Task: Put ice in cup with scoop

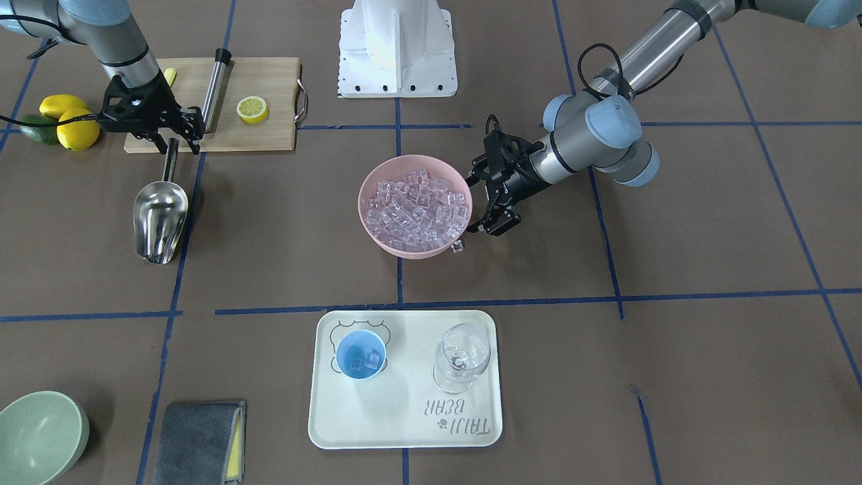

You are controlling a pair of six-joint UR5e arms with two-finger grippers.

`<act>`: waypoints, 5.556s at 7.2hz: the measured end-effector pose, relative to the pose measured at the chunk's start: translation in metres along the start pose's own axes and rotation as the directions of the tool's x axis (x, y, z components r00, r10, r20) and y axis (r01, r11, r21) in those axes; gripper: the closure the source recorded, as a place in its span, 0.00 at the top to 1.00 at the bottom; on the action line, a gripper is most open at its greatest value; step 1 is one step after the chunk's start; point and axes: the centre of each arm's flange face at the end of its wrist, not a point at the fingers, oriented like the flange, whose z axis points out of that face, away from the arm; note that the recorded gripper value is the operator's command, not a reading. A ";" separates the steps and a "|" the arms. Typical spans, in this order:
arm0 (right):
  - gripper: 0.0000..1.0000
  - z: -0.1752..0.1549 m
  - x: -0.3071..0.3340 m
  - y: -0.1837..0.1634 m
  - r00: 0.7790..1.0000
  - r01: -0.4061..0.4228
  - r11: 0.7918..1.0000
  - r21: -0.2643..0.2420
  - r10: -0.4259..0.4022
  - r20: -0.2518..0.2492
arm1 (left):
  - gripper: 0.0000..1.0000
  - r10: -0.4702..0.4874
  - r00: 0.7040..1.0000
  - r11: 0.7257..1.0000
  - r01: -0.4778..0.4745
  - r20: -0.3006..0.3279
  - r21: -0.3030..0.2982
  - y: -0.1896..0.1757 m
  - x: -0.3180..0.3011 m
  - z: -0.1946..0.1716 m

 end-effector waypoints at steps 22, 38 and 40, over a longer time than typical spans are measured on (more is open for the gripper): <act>1.00 -0.173 0.373 -0.135 0.981 0.193 0.974 -0.117 -0.195 -0.010 | 1.00 -0.534 0.623 0.648 0.736 0.571 -0.197 0.268 -0.180 -0.481; 1.00 -0.166 0.376 -0.151 0.980 0.198 0.974 -0.110 -0.199 -0.005 | 1.00 -0.711 0.260 0.258 0.961 0.653 -0.102 0.324 -0.100 -0.567; 1.00 -0.166 0.376 -0.152 0.979 0.201 0.974 -0.110 -0.203 -0.007 | 1.00 -0.711 0.260 0.257 0.961 0.653 -0.103 0.325 -0.098 -0.567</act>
